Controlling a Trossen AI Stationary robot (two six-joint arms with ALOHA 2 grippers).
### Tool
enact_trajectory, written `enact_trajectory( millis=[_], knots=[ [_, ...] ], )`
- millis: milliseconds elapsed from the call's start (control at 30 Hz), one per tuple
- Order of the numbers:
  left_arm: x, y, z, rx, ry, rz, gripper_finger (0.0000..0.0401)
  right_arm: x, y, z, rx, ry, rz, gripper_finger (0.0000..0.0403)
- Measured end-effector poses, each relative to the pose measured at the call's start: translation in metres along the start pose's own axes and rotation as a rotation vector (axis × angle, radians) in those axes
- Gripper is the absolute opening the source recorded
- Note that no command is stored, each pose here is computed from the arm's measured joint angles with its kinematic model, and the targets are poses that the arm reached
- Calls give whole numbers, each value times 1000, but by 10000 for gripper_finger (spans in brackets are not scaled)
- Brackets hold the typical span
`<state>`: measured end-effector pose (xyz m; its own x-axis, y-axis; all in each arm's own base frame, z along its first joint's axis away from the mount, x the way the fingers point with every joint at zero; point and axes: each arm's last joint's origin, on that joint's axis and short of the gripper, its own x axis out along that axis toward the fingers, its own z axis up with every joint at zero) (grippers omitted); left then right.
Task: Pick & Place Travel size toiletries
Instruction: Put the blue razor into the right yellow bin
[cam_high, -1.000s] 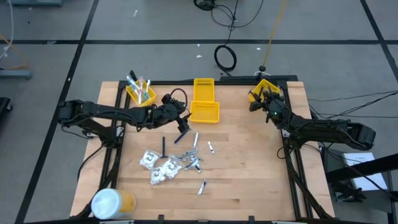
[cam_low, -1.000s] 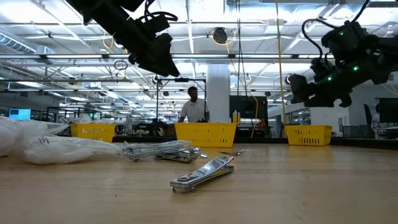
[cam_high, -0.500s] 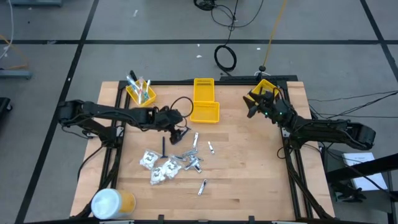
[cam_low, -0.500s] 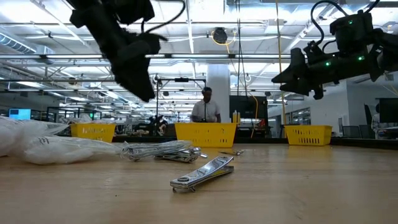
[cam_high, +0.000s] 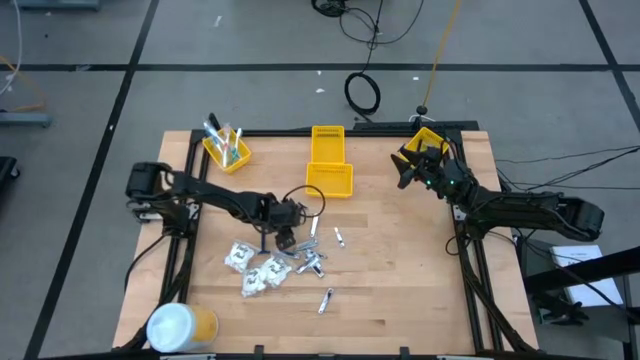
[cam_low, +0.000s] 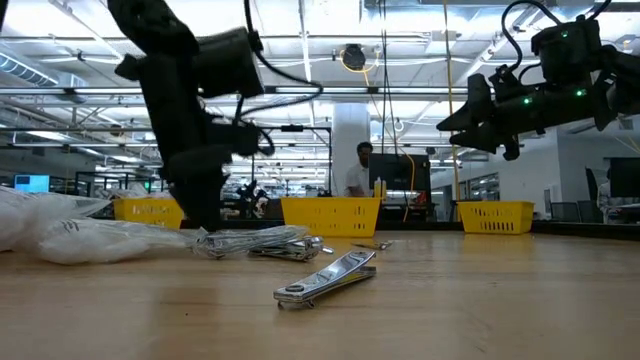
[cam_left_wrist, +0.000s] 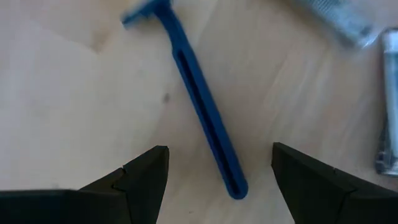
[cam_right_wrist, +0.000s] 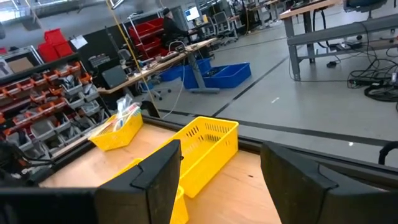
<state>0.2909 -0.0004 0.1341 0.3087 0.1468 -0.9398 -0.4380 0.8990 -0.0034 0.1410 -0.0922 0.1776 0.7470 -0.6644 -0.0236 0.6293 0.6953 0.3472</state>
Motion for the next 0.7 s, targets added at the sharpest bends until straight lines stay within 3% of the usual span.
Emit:
enact_trajectory(
  millis=[333,500,700],
  knots=[
    [15,-2,-3,-59,65,-25,261,0,2,1,2,-8,11,208],
    [14,-1,-7,-83,115,-21,189,0,2,1,0,-8,11,208],
    [14,1,-9,-102,146,-24,59,0,2,1,-2,-7,11,208]
  ],
)
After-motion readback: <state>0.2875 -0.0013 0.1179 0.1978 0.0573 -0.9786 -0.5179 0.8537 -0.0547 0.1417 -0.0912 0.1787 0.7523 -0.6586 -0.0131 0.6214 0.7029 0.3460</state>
